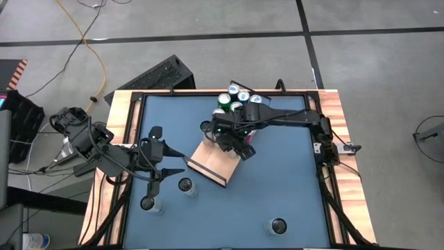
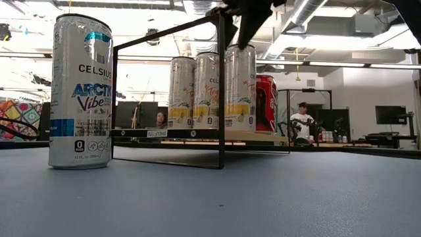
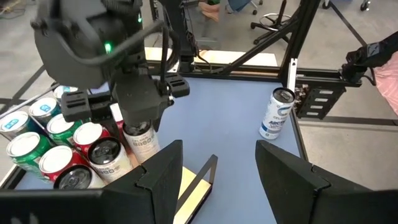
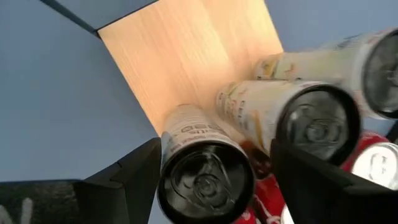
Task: Place canned beverage on shelf
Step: Put the right white yellow soda can on the shelf aligned with the other white yellow soda cans, then put the right white blue soda can on the shelf
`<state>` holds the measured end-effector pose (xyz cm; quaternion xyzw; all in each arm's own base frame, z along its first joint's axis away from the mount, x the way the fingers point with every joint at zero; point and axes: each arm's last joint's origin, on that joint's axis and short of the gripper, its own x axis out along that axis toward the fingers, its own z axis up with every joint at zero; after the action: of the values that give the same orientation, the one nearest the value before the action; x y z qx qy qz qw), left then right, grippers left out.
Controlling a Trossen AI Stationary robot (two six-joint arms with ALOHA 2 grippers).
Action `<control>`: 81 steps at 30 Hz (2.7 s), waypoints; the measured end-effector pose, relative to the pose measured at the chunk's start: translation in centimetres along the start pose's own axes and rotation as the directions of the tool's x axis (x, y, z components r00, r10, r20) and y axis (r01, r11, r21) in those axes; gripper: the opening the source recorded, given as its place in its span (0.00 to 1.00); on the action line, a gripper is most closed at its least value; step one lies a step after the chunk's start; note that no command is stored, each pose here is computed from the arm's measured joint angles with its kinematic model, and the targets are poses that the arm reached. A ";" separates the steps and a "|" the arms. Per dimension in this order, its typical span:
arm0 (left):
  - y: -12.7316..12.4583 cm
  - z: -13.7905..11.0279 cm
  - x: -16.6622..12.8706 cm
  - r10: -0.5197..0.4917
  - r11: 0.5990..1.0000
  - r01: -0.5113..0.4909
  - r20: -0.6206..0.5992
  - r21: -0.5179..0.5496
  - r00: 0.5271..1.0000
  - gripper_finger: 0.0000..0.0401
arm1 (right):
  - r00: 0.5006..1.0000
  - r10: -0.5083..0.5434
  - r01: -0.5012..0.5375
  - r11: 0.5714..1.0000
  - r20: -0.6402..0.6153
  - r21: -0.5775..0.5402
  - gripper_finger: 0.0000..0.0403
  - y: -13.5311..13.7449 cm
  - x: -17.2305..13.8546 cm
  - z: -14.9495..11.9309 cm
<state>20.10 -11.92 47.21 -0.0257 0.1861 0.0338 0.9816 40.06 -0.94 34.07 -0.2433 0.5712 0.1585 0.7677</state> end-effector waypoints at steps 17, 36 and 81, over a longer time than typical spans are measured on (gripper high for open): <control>-0.1 -0.3 0.0 -0.045 0.997 0.043 -0.036 -0.063 0.998 0.47 | 0.984 -0.025 0.006 0.994 0.177 0.106 0.74 6.3 -8.9 1.5; -0.2 -0.6 0.0 -0.090 0.995 0.085 -0.078 -0.059 0.993 0.47 | 0.975 0.147 -0.223 0.694 0.169 0.685 0.74 24.3 -11.1 4.6; 0.2 -1.4 -0.1 -0.058 0.998 0.059 -0.157 -0.004 0.986 0.47 | 0.951 0.308 -0.002 0.067 -0.018 0.998 0.74 26.6 -8.9 -5.1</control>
<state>19.50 -11.84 45.93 -0.0332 0.2618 0.0027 0.9645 19.48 18.62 36.26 0.3859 0.6320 -0.2161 0.6364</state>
